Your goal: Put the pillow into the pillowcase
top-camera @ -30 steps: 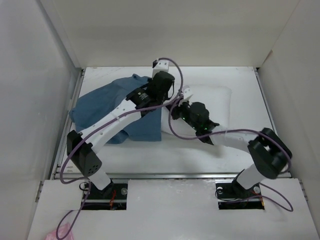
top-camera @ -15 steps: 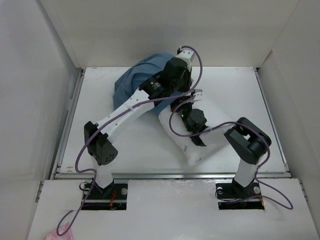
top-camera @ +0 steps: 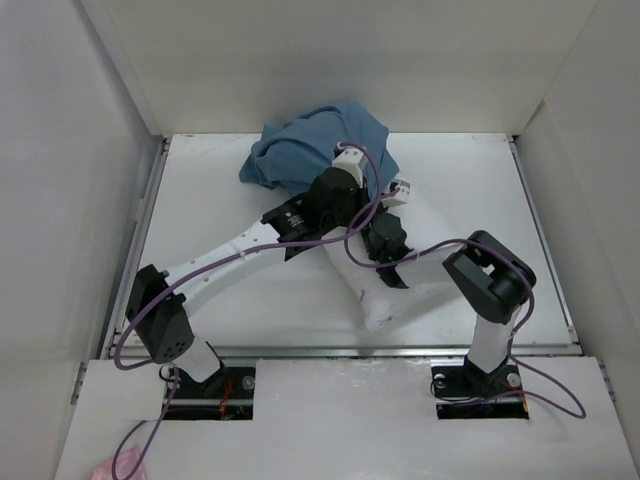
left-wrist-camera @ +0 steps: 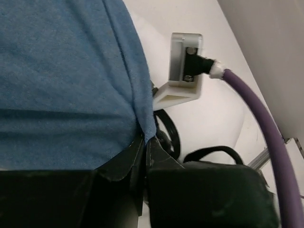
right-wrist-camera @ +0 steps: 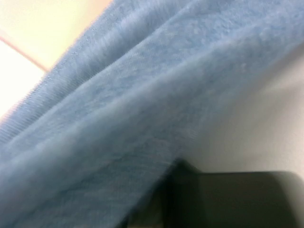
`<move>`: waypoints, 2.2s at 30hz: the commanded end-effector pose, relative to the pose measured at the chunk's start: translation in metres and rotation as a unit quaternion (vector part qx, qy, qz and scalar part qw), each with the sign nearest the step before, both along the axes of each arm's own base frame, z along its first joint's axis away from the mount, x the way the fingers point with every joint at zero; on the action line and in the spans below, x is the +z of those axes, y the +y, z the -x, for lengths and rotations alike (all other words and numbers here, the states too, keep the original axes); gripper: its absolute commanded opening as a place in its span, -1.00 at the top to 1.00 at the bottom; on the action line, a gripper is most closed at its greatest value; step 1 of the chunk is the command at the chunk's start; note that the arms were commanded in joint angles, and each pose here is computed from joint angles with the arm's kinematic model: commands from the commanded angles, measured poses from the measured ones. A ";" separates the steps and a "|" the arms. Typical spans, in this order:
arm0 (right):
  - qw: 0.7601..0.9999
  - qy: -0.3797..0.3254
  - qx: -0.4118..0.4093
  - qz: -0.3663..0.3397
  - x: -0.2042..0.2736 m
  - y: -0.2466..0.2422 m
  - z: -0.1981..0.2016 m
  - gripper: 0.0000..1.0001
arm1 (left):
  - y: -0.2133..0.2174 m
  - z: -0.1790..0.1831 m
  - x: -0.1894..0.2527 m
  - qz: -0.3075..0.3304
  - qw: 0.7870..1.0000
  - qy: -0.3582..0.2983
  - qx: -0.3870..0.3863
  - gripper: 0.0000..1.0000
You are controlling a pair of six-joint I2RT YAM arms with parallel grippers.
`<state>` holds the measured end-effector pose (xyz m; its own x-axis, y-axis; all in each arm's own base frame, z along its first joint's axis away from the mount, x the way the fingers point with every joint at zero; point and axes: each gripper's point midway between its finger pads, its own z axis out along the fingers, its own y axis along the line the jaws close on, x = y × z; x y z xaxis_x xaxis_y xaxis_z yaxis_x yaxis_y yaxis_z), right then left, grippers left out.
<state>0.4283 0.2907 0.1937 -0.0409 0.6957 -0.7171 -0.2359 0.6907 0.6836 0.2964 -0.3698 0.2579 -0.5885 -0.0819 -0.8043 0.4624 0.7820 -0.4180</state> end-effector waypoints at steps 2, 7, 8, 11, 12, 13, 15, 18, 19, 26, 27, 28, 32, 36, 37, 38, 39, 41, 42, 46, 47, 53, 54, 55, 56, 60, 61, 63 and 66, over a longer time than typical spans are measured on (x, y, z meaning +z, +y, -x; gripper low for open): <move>0.999 0.039 0.001 0.005 0.006 -0.022 0.002 0.05 | -0.001 0.010 -0.033 -0.027 0.997 0.073 -0.021 1.00; 0.989 0.124 0.036 0.078 0.006 -0.025 0.026 -0.70 | 0.019 -0.047 -0.009 -0.022 0.998 0.044 0.028 0.13; 0.982 0.154 0.035 0.100 0.003 -0.034 0.037 -0.73 | 0.024 -0.053 -0.005 -0.022 0.998 0.038 0.040 -0.02; 0.968 0.200 0.008 0.153 0.012 -0.058 0.052 -0.95 | 0.040 -0.058 0.017 -0.010 0.998 0.012 0.058 -0.69; 0.962 0.208 -0.003 0.174 0.016 -0.067 0.055 -0.98 | 0.050 -0.061 0.020 -0.012 0.997 0.006 0.074 -0.86; 0.960 0.208 -0.019 0.185 0.031 -0.074 0.053 -0.98 | 0.051 -0.059 0.025 -0.006 0.997 0.000 0.074 -0.99; 0.938 0.254 -0.036 0.233 0.020 -0.094 0.069 -1.00 | 0.068 -0.058 0.032 -0.002 0.996 -0.007 0.089 -1.00; 0.912 0.299 -0.048 0.276 0.009 -0.114 0.086 -1.00 | 0.081 -0.045 0.033 0.004 0.995 -0.010 0.096 -1.00; 0.905 0.315 -0.059 0.281 0.003 -0.121 0.091 -1.00 | 0.086 -0.041 0.030 0.004 0.995 -0.007 0.103 -1.00; 0.856 0.378 -0.137 0.326 -0.002 -0.179 0.132 -1.00 | 0.113 -0.023 -0.011 0.007 0.989 0.022 0.148 -1.00; 0.854 0.377 -0.143 0.328 0.003 -0.183 0.135 -1.00 | 0.110 -0.021 -0.015 0.012 0.989 0.028 0.143 -1.00; 0.856 0.375 -0.150 0.325 0.010 -0.188 0.138 -1.00 | 0.107 -0.024 -0.031 0.003 0.988 0.041 0.146 -1.00; 0.831 0.395 -0.188 0.344 0.019 -0.214 0.158 -1.00 | 0.101 -0.030 -0.063 -0.017 0.985 0.076 0.154 -1.00; 0.798 0.416 -0.248 0.359 0.018 -0.241 0.174 -1.00 | 0.089 -0.041 -0.080 -0.021 0.986 0.078 0.147 -1.00; 0.794 0.421 -0.251 0.360 0.015 -0.241 0.174 -1.00 | 0.087 -0.044 -0.082 -0.024 0.986 0.080 0.147 -1.00; 0.795 0.418 -0.262 0.353 0.018 -0.242 0.173 -1.00 | 0.085 -0.049 -0.098 -0.040 0.983 0.090 0.152 -0.95; 0.795 0.417 -0.259 0.357 0.016 -0.239 0.169 -1.00 | 0.079 -0.056 -0.096 -0.036 0.984 0.087 0.152 -0.84; 0.801 0.420 -0.235 0.357 0.014 -0.231 0.166 -1.00 | 0.083 -0.073 -0.108 -0.049 0.979 0.090 0.174 -0.49; 0.799 0.417 -0.229 0.368 0.013 -0.228 0.163 -1.00 | 0.083 -0.090 -0.118 -0.057 0.976 0.095 0.187 -0.31; 0.788 0.420 -0.250 0.374 0.012 -0.237 0.166 -1.00 | 0.090 -0.136 -0.135 -0.075 0.966 0.113 0.222 0.36; 0.787 0.418 -0.259 0.373 0.014 -0.240 0.167 -1.00 | 0.093 -0.144 -0.137 -0.079 0.963 0.113 0.231 0.40; 0.833 0.368 -0.256 0.324 0.022 -0.228 0.147 -1.00 | 0.119 -0.198 -0.114 -0.054 0.966 0.082 0.240 0.42; 0.826 0.358 -0.208 0.382 0.023 -0.222 0.143 -1.00 | 0.121 -0.203 -0.111 -0.052 0.967 0.079 0.238 0.42; 0.837 0.356 -0.136 0.393 0.014 -0.202 0.141 -1.00 | 0.120 -0.207 -0.104 -0.052 0.968 0.070 0.235 0.38; 0.850 0.334 -0.095 0.396 0.020 -0.189 0.138 -1.00 | 0.126 -0.214 -0.094 -0.057 0.969 0.054 0.234 0.28; 0.887 0.193 0.081 0.412 0.052 -0.128 0.129 -1.00 | 0.146 -0.222 -0.056 -0.066 0.966 0.003 0.250 -0.06; 0.891 0.168 0.101 0.409 0.062 -0.120 0.131 -1.00 | 0.153 -0.223 -0.049 -0.066 0.965 -0.004 0.254 -0.25; 0.891 0.132 0.146 0.409 0.069 -0.104 0.138 -1.00 | 0.171 -0.226 -0.027 -0.059 0.961 -0.021 0.271 -0.60; 0.876 0.105 0.172 0.438 0.069 -0.093 0.139 -1.00 | 0.187 -0.220 -0.009 -0.062 0.959 -0.040 0.275 -1.00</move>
<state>0.2848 0.1618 0.2359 -0.4854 -0.1156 -0.8666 -0.2600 0.9655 0.0168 0.5172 -0.2083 0.1647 -0.5727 -0.2504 -0.7806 -0.0285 0.9577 -0.2863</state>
